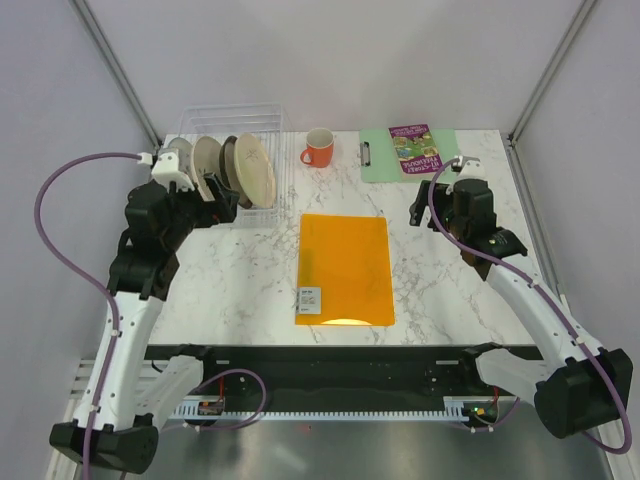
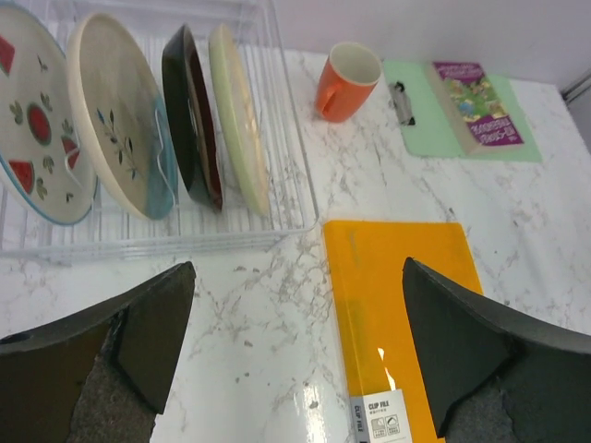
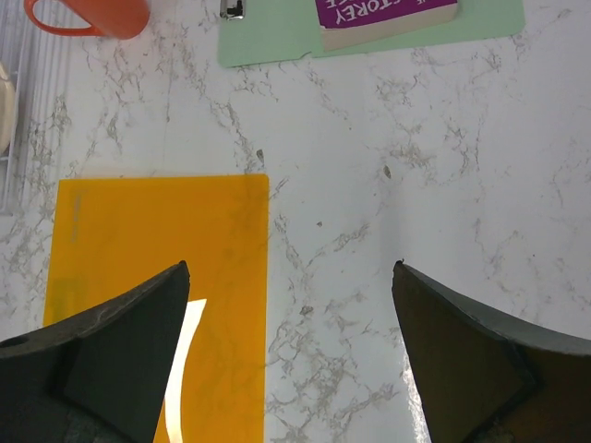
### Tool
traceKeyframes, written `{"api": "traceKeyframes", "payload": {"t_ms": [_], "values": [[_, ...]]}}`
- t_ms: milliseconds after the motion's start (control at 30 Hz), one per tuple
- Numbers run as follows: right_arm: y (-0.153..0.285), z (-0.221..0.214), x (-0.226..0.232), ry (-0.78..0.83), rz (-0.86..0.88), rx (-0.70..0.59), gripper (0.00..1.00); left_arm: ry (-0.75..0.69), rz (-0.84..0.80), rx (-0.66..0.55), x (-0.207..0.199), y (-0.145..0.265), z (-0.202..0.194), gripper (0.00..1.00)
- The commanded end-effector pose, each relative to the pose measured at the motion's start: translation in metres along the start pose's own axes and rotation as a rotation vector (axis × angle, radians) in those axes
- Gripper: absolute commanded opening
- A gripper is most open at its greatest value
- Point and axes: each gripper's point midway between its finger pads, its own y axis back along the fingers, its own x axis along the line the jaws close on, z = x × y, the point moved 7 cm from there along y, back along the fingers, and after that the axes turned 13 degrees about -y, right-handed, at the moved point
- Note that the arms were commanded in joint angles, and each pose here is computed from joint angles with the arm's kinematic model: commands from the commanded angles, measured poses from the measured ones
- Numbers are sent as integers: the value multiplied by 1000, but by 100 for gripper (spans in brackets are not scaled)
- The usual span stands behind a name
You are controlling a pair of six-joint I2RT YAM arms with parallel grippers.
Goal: Unload the plates from the dish rack
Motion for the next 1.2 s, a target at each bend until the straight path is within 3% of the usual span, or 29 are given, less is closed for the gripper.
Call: {"api": "traceKeyframes", "payload": {"t_ms": [0, 200, 367, 667, 1167], "values": [[3, -9, -6, -18, -32, 33, 98, 72, -2, 97, -2, -9, -10, 100], [-4, -19, -10, 11, -43, 75, 98, 118, -25, 143, -1, -47, -3, 100], [-17, -30, -17, 9, -91, 112, 98, 88, -41, 109, 3, -95, 18, 100], [-32, -39, -24, 24, -131, 132, 98, 15, 57, 126, 11, -176, 5, 95], [-38, -46, -36, 71, -195, 142, 98, -94, 370, 185, 13, -219, -26, 89]]}}
